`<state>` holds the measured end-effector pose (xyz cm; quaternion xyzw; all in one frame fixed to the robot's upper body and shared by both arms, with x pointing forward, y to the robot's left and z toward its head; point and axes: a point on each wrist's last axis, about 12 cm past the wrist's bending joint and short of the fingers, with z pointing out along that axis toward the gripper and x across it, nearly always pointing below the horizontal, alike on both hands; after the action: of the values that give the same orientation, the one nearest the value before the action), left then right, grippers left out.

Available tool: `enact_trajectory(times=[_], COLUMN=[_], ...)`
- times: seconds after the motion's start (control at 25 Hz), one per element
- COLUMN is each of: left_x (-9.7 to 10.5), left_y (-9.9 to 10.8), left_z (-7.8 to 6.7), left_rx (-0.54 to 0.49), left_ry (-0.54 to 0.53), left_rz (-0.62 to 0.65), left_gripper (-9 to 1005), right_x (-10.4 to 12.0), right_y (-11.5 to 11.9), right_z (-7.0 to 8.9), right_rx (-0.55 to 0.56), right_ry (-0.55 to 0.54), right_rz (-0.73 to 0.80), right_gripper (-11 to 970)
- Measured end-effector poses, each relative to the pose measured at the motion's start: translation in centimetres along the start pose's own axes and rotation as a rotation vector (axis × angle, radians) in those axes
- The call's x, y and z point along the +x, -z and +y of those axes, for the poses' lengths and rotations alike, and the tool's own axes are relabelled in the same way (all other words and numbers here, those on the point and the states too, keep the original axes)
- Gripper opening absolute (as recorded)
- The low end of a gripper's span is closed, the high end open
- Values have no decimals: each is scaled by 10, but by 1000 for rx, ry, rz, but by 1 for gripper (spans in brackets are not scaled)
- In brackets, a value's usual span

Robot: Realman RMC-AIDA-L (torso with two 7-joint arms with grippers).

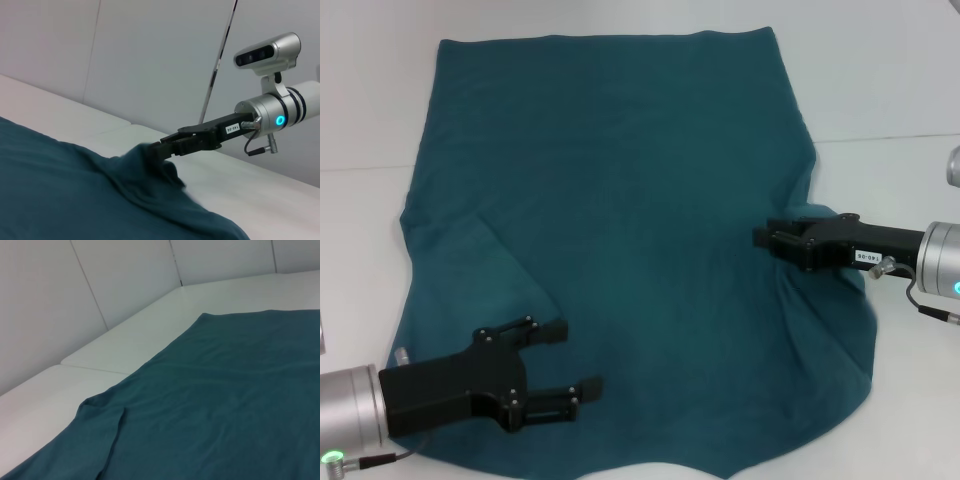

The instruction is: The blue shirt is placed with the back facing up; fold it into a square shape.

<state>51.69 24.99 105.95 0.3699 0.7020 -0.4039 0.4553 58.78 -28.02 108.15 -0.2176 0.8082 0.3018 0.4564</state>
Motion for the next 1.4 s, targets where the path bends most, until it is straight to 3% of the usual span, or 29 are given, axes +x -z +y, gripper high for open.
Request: enact_trajectory(times=[0.36,0.52,0.72,1.04,1.4], left_x=[-1,-1,-1,-2,-2], left_y=[1,1,1,0,0], left_z=[1,1,1,1,0], left_rx=[-2,-1,0,5,7], left_ry=[-3,-3,-4,6,10], left_rz=[1,1,1,3,2], left_gripper=[905,907,906,906,907], right_x=[-4,-7,-12,-16,-15], right_y=[6,16,34,61,75], right_z=[-5,-17,-33,-51,-55], right_rx=[28,84,134,226,297], right_ry=[-48,-114,-157,-220,-258], right_rz=[-33,-48,-41,41,195], right_gripper=[388,559,664,661,660])
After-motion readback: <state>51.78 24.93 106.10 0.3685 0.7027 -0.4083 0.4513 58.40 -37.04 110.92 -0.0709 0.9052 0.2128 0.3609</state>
